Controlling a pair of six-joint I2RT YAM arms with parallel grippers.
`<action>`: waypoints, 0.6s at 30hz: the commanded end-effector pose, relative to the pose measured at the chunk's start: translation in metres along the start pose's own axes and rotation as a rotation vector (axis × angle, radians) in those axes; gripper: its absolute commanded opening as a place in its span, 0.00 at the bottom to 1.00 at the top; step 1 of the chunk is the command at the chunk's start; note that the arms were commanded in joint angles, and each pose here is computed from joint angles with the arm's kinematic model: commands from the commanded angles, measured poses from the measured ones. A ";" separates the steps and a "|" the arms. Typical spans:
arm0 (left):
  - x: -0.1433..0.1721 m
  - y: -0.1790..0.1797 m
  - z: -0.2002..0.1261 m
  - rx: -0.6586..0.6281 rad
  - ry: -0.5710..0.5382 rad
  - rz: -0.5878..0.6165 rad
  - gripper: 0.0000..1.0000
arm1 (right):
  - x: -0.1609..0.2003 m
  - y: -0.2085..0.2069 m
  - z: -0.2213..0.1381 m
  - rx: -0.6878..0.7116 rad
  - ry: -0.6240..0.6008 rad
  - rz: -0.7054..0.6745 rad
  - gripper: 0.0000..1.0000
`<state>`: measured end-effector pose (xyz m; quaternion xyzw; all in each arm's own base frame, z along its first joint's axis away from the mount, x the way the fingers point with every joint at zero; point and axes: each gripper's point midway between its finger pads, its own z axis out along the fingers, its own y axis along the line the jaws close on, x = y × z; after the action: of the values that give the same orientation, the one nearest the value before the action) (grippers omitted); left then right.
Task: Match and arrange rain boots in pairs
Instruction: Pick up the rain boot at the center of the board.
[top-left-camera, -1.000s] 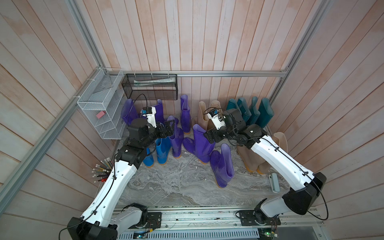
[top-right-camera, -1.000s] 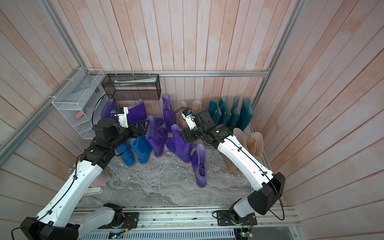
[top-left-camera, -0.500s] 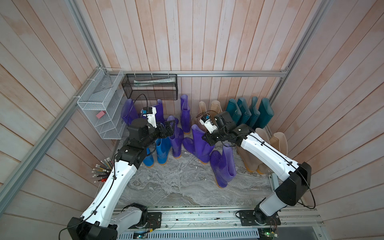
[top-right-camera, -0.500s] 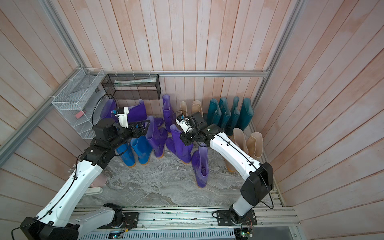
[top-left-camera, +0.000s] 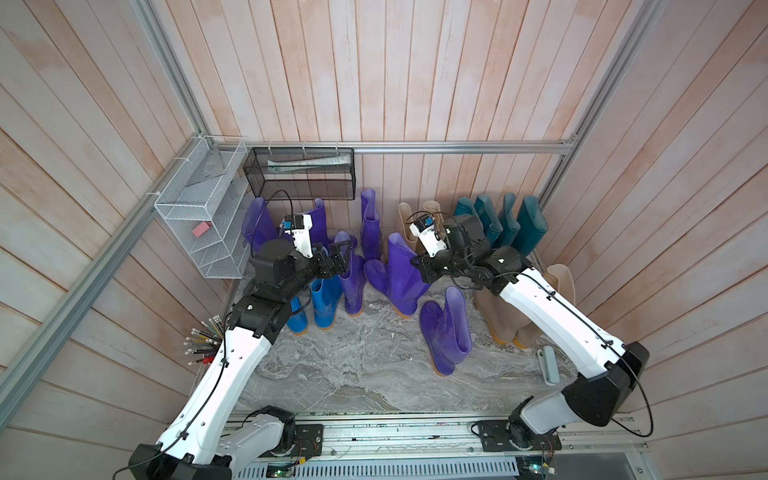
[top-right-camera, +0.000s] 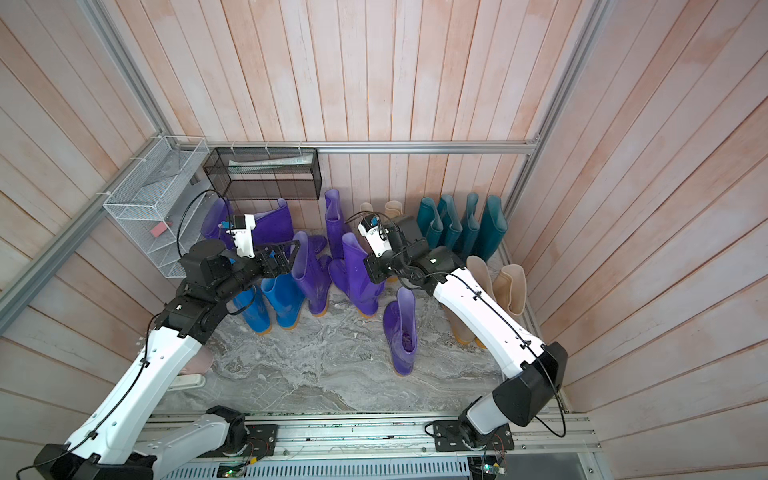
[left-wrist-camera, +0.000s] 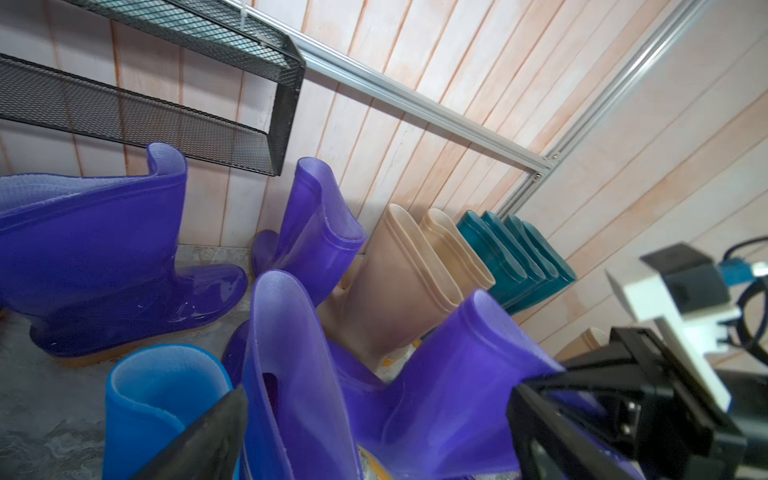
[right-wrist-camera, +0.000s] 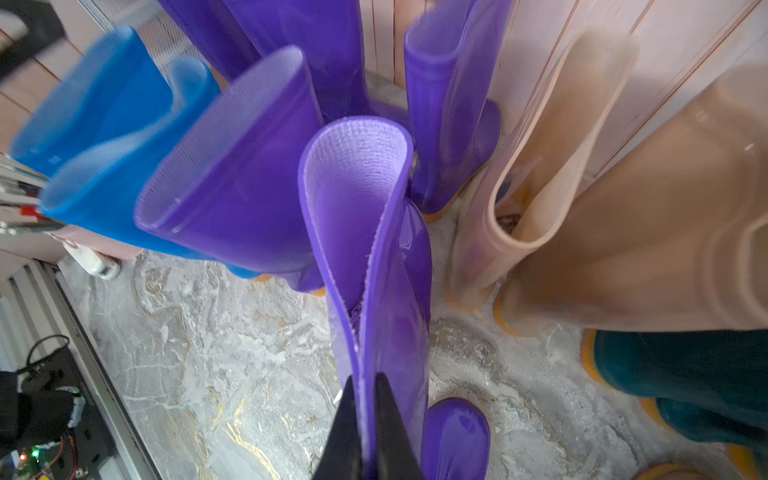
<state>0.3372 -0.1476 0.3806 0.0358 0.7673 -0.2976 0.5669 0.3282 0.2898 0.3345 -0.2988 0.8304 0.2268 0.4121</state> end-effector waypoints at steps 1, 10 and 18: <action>0.004 -0.021 -0.016 0.053 -0.013 0.015 1.00 | -0.094 0.017 -0.074 -0.015 -0.346 -0.048 0.00; 0.049 -0.098 -0.035 0.224 0.081 0.120 0.92 | -0.158 0.005 -0.161 0.143 -0.567 -0.071 0.00; 0.121 -0.197 -0.029 0.449 0.237 0.195 0.95 | -0.189 -0.024 -0.213 0.350 -0.687 -0.025 0.00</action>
<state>0.1997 -0.3001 0.3716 0.2456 0.7343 -0.4041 0.4869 0.3164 0.2261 0.5576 -0.2012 0.7091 0.1918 0.6480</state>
